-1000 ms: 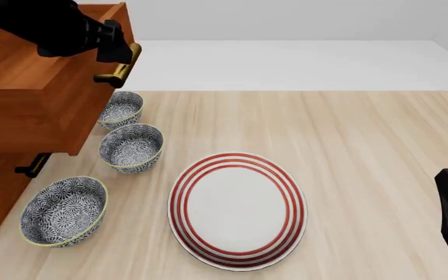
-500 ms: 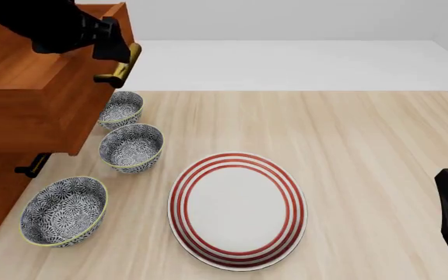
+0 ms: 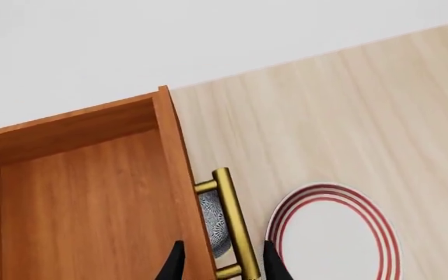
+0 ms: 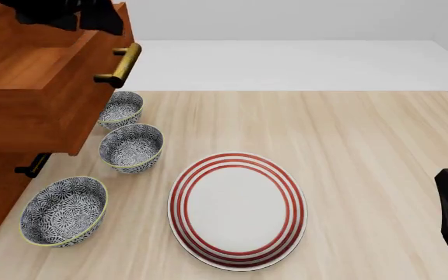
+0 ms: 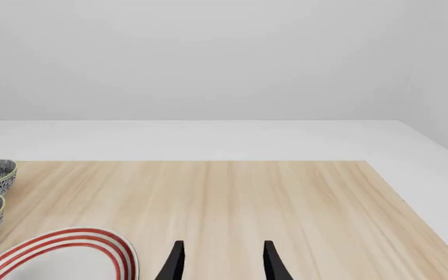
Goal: Open the top drawer of the cabinet.
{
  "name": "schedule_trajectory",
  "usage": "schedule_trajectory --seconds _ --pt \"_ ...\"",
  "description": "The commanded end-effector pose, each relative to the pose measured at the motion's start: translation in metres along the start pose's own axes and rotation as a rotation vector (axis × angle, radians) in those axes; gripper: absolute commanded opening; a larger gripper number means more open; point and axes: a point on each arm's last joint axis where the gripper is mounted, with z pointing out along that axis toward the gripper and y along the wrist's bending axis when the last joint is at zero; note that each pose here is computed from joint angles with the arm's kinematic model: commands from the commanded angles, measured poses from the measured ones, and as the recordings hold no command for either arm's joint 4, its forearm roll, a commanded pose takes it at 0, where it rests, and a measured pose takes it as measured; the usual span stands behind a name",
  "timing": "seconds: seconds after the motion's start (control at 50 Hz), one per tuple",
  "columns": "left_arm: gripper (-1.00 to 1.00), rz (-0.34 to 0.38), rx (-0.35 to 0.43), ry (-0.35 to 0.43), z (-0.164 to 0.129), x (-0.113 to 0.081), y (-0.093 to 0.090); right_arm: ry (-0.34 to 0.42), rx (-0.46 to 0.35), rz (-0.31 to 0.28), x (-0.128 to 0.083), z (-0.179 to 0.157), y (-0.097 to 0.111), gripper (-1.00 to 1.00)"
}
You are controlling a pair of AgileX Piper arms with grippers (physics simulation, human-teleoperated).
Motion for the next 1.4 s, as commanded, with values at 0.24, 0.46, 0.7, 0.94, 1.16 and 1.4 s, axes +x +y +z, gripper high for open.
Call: schedule_trajectory --seconds 0.24,0.46,0.7,0.94,1.16,1.4 --pt "1.00 0.006 0.001 -0.046 -0.022 -0.008 0.001 0.000 0.000 0.000 0.000 0.000 0.000 1.00" --pt "1.00 0.012 0.015 -0.072 -0.036 -0.009 -0.004 0.000 0.000 0.000 0.000 0.000 0.000 1.00" --pt "1.00 0.027 0.021 -0.117 -0.058 -0.014 -0.005 0.000 0.000 0.000 0.000 0.000 0.000 1.00" --pt "1.00 0.055 0.069 -0.152 -0.074 -0.009 -0.019 0.000 0.000 0.000 0.000 0.000 0.000 1.00" --pt "1.00 0.093 0.102 -0.206 -0.093 -0.008 -0.026 0.000 0.000 0.000 0.000 0.000 0.000 1.00" --pt "1.00 0.105 0.117 -0.244 -0.112 -0.005 -0.028 0.000 0.000 0.000 0.000 0.000 0.000 1.00"
